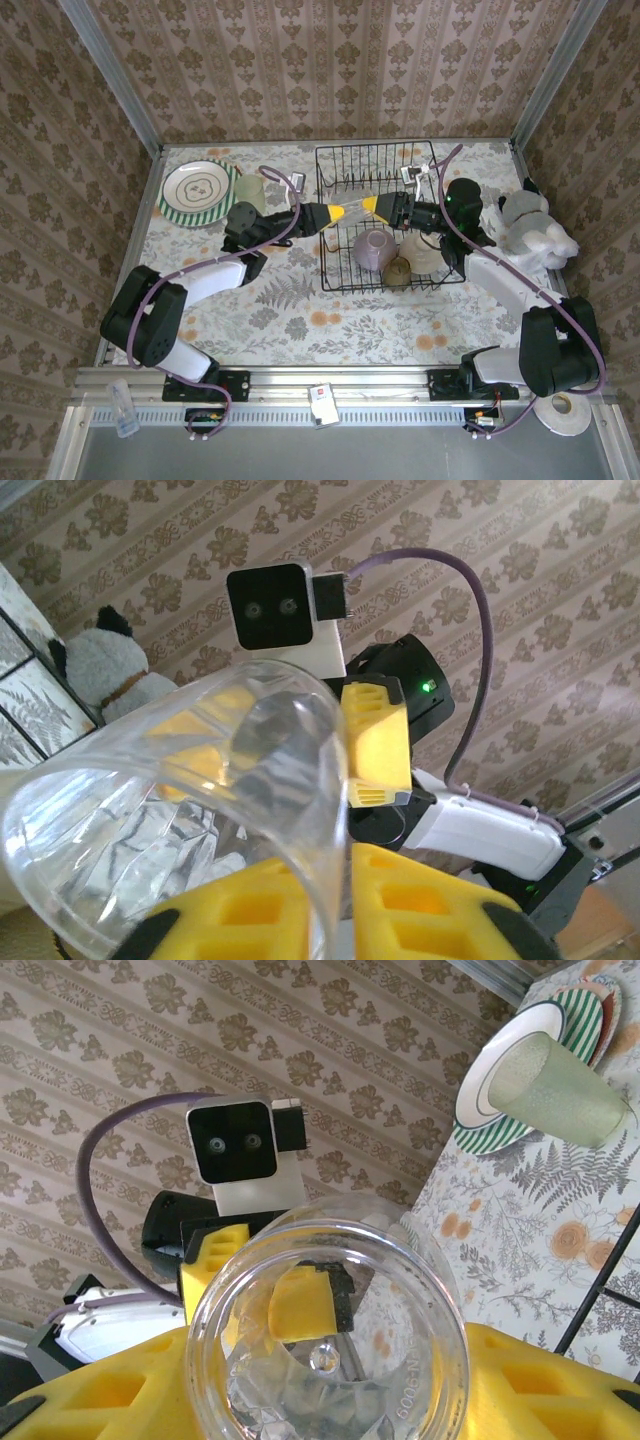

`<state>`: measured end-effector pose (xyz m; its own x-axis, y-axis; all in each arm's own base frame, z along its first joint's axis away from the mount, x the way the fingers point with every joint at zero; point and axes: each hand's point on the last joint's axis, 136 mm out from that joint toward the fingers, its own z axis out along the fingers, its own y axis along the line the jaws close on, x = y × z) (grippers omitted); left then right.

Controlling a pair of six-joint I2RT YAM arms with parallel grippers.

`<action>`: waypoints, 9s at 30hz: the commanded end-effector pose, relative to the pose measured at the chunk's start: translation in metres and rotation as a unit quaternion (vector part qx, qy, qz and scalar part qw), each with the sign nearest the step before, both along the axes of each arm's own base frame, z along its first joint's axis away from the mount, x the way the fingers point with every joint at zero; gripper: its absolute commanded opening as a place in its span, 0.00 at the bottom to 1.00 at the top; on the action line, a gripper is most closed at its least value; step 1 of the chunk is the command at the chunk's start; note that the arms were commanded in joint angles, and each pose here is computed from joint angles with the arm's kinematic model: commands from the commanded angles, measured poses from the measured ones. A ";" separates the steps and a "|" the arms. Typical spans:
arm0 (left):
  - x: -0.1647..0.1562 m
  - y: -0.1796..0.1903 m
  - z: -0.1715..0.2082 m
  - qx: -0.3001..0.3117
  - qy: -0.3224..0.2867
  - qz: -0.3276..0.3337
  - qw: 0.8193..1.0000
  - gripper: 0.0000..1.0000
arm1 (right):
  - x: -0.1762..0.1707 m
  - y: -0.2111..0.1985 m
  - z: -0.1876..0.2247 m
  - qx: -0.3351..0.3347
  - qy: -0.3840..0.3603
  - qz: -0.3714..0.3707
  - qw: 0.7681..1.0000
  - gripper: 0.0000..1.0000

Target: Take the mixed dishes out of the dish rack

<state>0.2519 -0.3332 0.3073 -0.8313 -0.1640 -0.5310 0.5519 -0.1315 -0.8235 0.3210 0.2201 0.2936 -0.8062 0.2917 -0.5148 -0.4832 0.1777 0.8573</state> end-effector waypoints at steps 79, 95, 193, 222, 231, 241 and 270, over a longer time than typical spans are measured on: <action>0.079 0.237 -0.136 0.763 0.034 0.203 0.613 0.00 | -0.026 0.014 -0.029 -0.140 -0.070 -0.028 0.987 1.00; 0.133 0.247 -0.191 0.769 0.089 0.195 0.603 0.00 | -0.028 0.016 -0.031 -0.146 -0.070 -0.026 0.986 1.00; -0.016 0.209 -0.021 0.334 -0.163 0.375 0.849 1.00 | -0.079 0.038 0.027 -0.145 -0.222 -0.011 0.964 1.00; -0.027 0.193 -0.012 0.270 -0.144 0.342 0.888 1.00 | -0.066 -0.084 -0.107 -0.578 0.145 -0.222 0.772 0.87; -0.024 0.193 -0.020 0.274 -0.132 0.321 0.897 1.00 | -0.064 -0.082 -0.154 -0.614 0.178 -0.200 0.743 0.88; -0.029 0.180 -0.014 0.247 -0.140 0.288 0.914 1.00 | -0.058 -0.080 -0.188 -0.633 0.195 -0.155 0.733 0.88; -0.012 0.181 -0.028 0.248 -0.110 0.288 0.918 1.00 | -0.060 -0.069 -0.193 -0.626 0.210 -0.094 0.745 0.42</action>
